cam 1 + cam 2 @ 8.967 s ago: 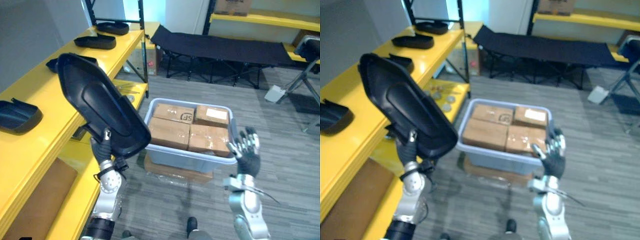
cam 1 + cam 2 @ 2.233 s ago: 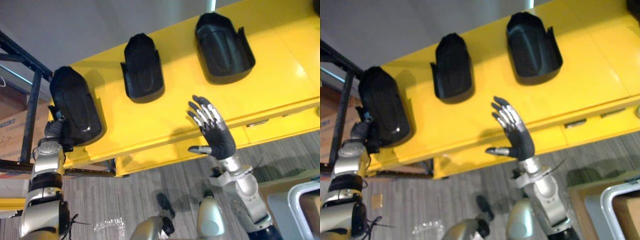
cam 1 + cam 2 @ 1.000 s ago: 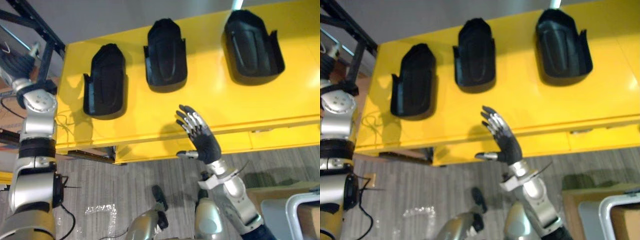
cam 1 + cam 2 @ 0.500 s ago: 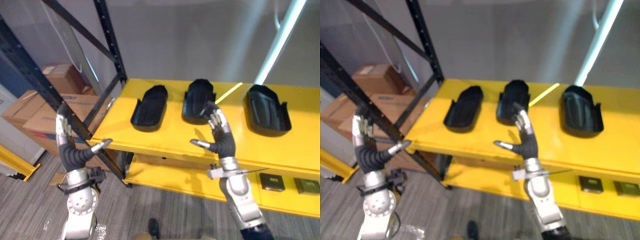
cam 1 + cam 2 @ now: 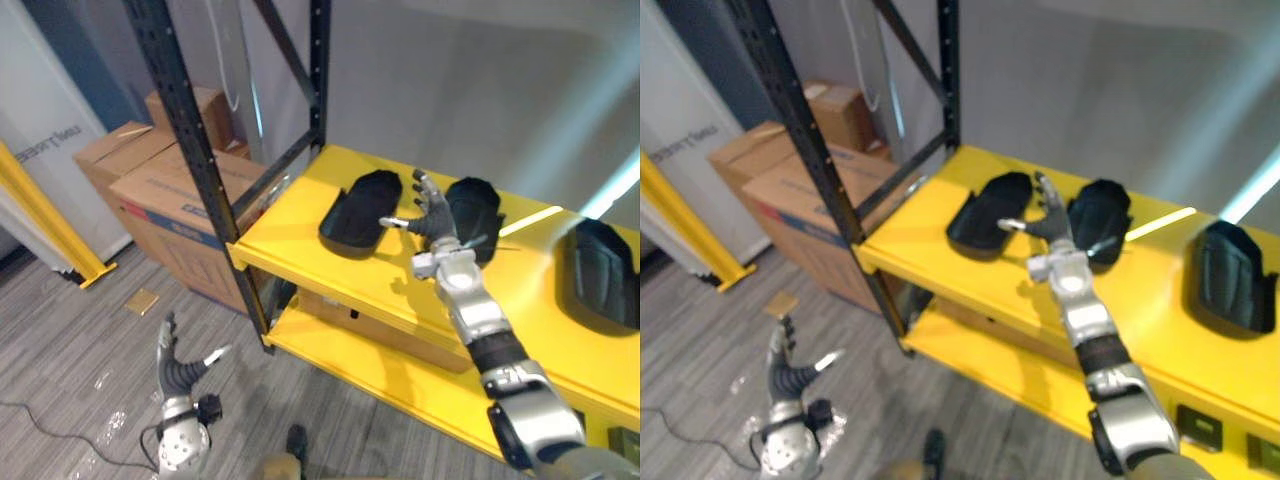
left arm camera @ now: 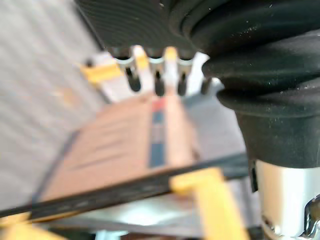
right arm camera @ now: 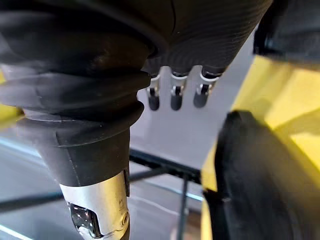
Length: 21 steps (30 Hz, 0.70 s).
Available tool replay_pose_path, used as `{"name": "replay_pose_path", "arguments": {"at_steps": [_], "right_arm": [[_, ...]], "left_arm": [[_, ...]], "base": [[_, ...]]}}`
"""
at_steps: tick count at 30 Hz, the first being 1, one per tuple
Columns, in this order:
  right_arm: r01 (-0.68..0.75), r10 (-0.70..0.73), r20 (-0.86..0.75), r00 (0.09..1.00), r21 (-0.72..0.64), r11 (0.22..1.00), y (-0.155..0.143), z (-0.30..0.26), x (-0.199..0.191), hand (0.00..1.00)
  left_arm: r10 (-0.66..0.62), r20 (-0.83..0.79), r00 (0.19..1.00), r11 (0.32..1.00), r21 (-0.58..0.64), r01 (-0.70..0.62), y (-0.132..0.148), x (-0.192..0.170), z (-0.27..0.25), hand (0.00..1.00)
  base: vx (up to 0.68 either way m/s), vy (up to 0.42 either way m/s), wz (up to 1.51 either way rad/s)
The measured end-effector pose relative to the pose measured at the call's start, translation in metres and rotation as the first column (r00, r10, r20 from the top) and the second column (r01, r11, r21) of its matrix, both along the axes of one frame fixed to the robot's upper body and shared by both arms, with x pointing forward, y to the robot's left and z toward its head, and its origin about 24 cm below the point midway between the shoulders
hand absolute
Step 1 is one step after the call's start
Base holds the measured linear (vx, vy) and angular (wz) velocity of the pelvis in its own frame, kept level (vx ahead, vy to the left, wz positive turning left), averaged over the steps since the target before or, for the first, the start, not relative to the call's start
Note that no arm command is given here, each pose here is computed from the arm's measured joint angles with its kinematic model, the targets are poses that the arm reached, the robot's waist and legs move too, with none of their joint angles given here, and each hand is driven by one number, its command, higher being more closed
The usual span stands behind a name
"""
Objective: Walk over and take plastic housings, then place them on the shelf
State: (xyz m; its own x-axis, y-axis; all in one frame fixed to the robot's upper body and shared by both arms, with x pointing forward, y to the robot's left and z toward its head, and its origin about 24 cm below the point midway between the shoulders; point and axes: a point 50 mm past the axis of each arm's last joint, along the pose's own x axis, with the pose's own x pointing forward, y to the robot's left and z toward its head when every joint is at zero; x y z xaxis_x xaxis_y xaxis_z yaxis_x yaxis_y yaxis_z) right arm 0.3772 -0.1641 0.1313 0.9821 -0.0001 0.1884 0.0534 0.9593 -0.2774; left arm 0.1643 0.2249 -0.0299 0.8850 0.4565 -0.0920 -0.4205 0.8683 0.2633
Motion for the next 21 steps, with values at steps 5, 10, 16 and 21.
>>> {"name": "replay_pose_path", "arguments": {"at_steps": [5, 10, 16, 21], "right_arm": [[0.117, -0.114, 0.141, 0.983, -0.015, 0.993, -0.008, 0.053, 0.019, 0.00], [0.282, -0.275, 0.343, 0.898, 0.031, 0.959, -0.022, 0.122, 0.023, 0.00], [0.362, -0.369, 0.437, 0.820, 0.102, 0.926, -0.033, 0.158, 0.018, 0.00], [0.383, -0.379, 0.416, 0.827, 0.078, 0.921, -0.034, 0.163, 0.019, 0.00]], "left_arm": [[-0.110, 0.004, 0.994, 0.993, -0.042, 0.110, -0.019, 0.018, -0.002, 0.00], [-0.149, 0.042, 0.988, 0.984, -0.092, 0.153, -0.025, 0.039, 0.001, 0.00], [-0.201, -0.011, 0.980, 0.966, -0.168, 0.196, -0.039, 0.037, -0.013, 0.00], [-0.235, -0.037, 0.971, 0.953, -0.204, 0.222, -0.046, 0.036, -0.020, 0.00]], "base": [[-0.07, 0.012, 0.05], [-0.09, -0.002, -0.01], [0.02, -0.038, -0.02], [0.03, -0.072, -0.08]]}}
